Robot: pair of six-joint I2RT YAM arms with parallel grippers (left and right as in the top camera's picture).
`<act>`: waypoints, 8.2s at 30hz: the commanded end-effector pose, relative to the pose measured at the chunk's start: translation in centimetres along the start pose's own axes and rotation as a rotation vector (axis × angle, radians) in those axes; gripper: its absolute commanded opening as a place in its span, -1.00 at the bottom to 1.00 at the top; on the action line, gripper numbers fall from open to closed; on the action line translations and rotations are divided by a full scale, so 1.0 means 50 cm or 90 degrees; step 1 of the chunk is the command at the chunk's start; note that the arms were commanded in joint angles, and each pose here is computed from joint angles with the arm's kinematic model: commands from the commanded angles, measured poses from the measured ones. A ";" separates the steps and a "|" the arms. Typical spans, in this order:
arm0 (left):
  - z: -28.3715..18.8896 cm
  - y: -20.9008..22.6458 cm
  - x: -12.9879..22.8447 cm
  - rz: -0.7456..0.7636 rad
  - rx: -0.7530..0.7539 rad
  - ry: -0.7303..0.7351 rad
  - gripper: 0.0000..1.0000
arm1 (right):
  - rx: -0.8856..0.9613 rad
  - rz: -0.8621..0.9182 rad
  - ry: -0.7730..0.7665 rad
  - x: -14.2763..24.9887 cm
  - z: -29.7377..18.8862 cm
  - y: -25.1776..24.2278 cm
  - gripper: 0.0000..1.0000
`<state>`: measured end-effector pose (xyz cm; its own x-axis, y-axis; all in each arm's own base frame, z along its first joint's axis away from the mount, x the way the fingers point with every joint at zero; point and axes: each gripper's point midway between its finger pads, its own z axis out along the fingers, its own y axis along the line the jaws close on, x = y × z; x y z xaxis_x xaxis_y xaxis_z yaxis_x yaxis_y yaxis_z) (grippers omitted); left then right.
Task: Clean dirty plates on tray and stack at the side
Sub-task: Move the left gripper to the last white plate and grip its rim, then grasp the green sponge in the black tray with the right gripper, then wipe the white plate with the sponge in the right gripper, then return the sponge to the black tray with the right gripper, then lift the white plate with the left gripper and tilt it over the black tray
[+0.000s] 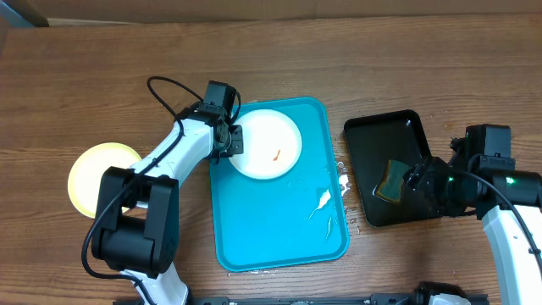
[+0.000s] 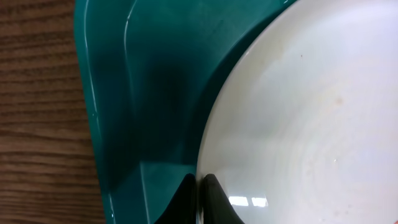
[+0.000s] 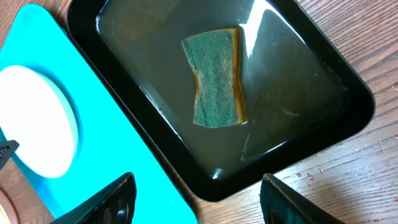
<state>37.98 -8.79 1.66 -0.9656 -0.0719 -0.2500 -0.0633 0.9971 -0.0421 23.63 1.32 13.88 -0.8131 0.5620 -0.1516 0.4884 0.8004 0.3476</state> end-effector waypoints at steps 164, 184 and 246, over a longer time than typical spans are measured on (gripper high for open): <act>-0.002 -0.061 0.165 0.041 0.115 0.228 -0.91 | 0.241 -0.200 -0.053 0.034 0.215 0.170 -0.92; 0.001 -0.124 0.159 0.162 0.155 0.185 -0.82 | 0.155 -0.071 -0.049 -0.072 0.143 0.041 -0.92; -0.524 -0.575 -0.062 0.424 -0.301 -0.626 -0.91 | 0.006 0.039 -0.040 -0.095 -0.044 -0.008 0.25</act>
<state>36.00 -36.86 27.64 -0.2771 0.6492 -0.7084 0.1263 0.7555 0.6429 26.40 -2.19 16.00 -0.7527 0.6347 -0.1749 0.5598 0.7569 0.3373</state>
